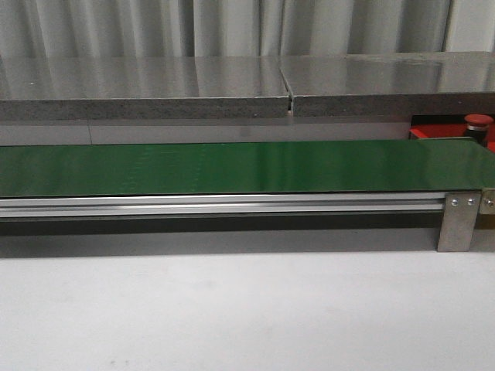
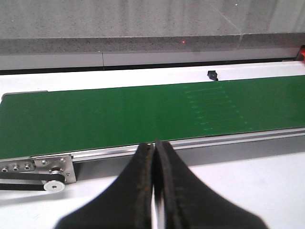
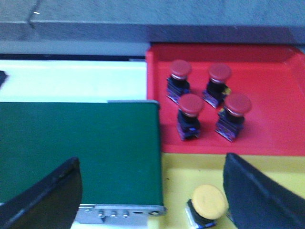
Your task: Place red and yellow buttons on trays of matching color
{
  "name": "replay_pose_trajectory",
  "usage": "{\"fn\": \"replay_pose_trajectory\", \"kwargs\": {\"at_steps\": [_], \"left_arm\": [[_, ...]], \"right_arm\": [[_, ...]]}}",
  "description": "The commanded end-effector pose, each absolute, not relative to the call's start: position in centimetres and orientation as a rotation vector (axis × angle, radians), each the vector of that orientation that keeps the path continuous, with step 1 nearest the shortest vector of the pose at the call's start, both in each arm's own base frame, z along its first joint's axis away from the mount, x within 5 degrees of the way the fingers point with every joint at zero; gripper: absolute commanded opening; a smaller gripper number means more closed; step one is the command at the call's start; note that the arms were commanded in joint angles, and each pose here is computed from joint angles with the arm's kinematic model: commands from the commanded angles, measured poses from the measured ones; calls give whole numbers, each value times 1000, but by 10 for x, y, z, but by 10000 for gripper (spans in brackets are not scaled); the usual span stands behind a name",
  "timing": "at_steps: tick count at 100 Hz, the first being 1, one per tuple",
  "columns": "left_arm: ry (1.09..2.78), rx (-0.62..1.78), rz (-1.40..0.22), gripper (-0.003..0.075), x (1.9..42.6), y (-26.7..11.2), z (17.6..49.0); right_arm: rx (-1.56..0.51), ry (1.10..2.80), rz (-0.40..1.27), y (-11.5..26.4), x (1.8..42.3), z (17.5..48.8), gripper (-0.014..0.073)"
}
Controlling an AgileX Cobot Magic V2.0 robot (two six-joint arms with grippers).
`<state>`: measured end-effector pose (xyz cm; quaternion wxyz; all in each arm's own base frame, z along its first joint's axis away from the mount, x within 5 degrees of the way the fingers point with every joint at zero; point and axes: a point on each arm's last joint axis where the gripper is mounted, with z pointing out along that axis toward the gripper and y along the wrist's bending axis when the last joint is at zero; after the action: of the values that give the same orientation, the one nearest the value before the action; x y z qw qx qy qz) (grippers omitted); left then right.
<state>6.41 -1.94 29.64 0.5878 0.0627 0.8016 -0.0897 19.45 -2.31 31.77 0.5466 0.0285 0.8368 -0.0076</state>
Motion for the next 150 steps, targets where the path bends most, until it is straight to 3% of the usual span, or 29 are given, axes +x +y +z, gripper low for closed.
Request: {"fn": "replay_pose_trajectory", "kwargs": {"at_steps": [1, 13, 43, 150], "left_arm": [[1783, 122, -222, -19, 66, -19, 311], [1783, 122, -222, -19, 66, -19, 311], [1783, 122, -222, -19, 66, -19, 311], [1783, 122, -222, -19, 66, -19, 311]], "right_arm": [[-15, 1865, -26, -12, 178, 342, 584], [-110, 1858, 8, 0, 157, 349, 451], [-232, 1741, 13, 12, 103, 362, -71], [-211, 1665, -8, 11, 92, 364, -68]]}}
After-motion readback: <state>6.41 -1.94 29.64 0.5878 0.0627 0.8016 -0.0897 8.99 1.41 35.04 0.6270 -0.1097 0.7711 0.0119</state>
